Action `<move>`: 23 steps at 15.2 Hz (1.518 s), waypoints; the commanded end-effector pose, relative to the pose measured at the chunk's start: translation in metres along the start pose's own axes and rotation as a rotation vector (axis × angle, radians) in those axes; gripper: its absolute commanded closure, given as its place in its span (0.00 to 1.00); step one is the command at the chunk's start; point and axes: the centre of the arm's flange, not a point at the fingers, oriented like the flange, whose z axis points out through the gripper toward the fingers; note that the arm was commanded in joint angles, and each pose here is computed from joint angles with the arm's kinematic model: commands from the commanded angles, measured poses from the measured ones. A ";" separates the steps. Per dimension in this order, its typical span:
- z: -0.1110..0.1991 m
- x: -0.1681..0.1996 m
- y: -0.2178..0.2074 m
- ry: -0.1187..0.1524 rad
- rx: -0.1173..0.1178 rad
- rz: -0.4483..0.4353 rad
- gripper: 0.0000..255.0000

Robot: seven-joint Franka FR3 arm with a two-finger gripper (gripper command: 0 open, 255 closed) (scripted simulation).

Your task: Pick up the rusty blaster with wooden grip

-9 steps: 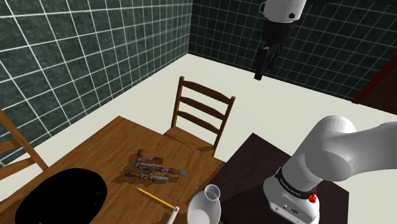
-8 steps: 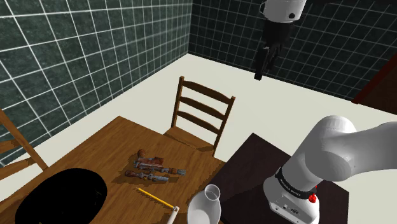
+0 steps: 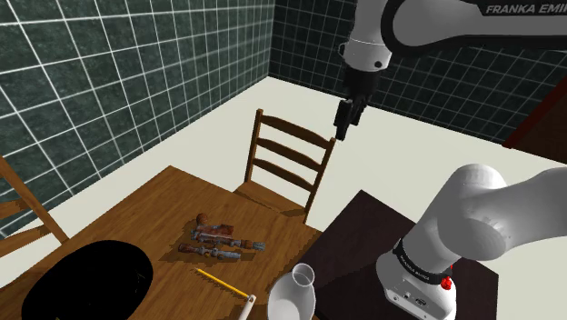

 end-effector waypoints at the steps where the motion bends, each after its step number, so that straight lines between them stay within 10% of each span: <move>1: 0.021 0.013 -0.006 0.005 0.021 -0.030 0.00; 23: 0.236 0.132 -0.130 0.043 0.250 -0.355 0.00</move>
